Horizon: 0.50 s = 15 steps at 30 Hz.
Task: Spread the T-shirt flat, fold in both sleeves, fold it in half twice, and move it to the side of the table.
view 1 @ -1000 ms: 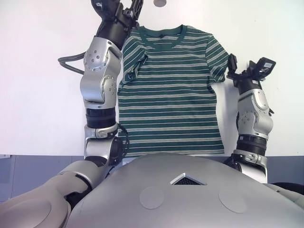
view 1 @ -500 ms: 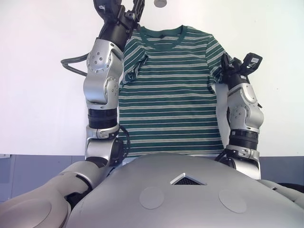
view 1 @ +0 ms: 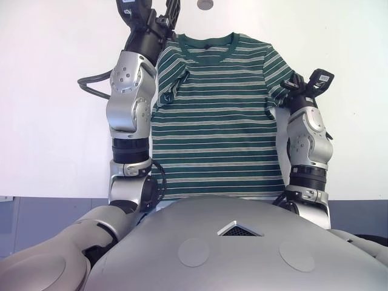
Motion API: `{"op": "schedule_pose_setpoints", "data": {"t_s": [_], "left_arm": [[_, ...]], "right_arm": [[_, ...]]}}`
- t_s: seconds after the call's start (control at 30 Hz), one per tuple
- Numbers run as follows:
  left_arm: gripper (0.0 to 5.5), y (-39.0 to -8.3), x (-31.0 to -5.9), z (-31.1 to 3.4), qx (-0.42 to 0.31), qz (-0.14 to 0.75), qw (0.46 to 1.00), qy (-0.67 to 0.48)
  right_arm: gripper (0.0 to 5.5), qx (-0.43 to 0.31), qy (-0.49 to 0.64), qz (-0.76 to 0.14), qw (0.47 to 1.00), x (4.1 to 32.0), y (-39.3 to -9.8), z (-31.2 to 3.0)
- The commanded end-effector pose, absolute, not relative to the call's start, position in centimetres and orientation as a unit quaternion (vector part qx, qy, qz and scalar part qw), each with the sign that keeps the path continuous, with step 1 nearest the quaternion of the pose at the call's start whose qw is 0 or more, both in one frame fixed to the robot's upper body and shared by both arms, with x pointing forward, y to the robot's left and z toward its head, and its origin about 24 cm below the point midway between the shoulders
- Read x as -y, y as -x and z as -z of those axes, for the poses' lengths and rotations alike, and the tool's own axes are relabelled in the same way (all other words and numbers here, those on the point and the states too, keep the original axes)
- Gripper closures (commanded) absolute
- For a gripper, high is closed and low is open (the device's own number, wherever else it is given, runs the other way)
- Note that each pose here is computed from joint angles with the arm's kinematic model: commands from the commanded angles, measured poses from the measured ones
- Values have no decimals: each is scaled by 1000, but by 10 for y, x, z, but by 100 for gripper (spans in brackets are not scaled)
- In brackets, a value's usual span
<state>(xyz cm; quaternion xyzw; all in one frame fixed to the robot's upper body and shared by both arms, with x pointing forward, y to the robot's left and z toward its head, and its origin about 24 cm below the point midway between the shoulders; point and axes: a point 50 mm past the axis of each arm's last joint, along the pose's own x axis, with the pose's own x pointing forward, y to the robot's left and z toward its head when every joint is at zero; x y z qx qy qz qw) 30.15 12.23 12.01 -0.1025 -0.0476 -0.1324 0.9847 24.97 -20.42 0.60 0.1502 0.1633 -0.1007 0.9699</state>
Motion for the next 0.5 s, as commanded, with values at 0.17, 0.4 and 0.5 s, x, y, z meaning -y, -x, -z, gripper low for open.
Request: {"op": "schedule_pose_setpoints", "data": {"t_s": [0.17, 0.4, 0.5], "left_arm": [[259, -301, -122, -114, 40, 126, 986, 98], [259, -301, -121, -114, 42, 129, 986, 97], [259, -300, -121, -113, 43, 130, 986, 96]], "right_arm": [[547, -87, -123, 37, 988, 174, -262, -41], [547, -95, -131, -3, 987, 138, -270, -44], [547, -102, -141, -15, 985, 123, -273, -44]]}}
